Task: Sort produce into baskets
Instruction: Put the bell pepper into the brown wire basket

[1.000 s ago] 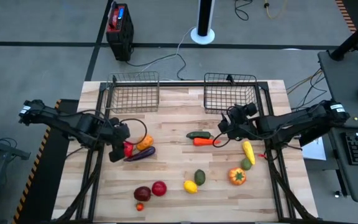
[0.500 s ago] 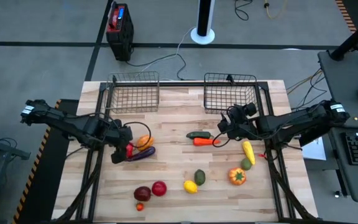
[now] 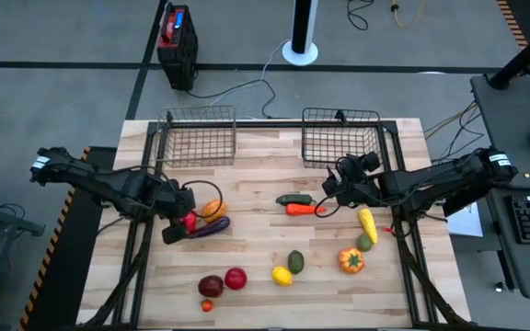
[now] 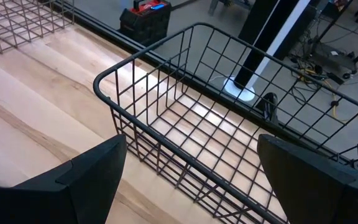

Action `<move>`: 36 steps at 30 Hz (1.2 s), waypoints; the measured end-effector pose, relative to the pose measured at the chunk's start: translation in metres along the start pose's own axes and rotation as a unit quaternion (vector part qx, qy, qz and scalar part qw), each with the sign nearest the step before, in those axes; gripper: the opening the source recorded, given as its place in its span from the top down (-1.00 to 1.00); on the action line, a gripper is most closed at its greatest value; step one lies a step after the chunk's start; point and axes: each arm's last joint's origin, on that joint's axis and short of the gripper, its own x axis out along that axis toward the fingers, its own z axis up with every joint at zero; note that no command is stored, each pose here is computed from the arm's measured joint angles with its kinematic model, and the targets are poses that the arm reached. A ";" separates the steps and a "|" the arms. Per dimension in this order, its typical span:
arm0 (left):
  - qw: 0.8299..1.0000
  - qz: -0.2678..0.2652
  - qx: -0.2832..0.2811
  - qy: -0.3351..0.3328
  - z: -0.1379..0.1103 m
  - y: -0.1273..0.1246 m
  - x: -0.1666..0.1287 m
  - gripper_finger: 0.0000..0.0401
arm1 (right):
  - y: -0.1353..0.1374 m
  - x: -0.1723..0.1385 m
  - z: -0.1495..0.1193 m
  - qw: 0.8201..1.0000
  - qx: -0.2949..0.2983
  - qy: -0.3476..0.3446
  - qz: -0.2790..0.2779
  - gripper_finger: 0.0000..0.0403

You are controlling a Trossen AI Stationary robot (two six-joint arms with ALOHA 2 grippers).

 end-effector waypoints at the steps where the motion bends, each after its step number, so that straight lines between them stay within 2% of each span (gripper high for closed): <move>1: 1.000 -0.001 0.000 0.000 0.000 0.000 0.000 -0.59 | 0.000 0.000 0.000 1.000 0.001 0.000 0.000 -0.76; 4: 1.000 -0.008 0.000 0.002 -0.001 0.000 -0.001 -0.79 | 0.000 0.000 0.000 1.000 0.001 -0.001 0.000 -0.76; 7: 1.000 0.019 0.008 -0.015 0.000 0.001 -0.001 -0.96 | 0.000 0.000 0.000 1.000 0.001 -0.001 0.000 -0.76; 12: 1.000 0.000 -0.015 -0.002 0.001 0.000 0.000 -0.81 | 0.000 0.000 0.000 1.000 0.001 -0.001 0.000 -0.76; 18: 1.000 0.014 0.004 0.017 0.005 -0.003 0.009 -0.68 | 0.001 0.000 0.001 1.000 0.005 -0.003 0.002 -0.76; 24: 0.998 0.029 0.040 0.041 0.009 -0.006 0.019 -0.69 | 0.001 0.000 0.001 1.000 0.005 -0.005 -0.001 -0.76; 28: 0.997 0.060 0.042 0.028 0.011 -0.005 0.020 -0.70 | 0.001 0.000 0.001 1.000 0.005 -0.005 -0.001 -0.76; 36: 0.997 0.059 0.054 0.023 0.010 -0.004 0.018 -0.72 | 0.001 0.000 0.001 1.000 0.005 -0.005 -0.001 -0.76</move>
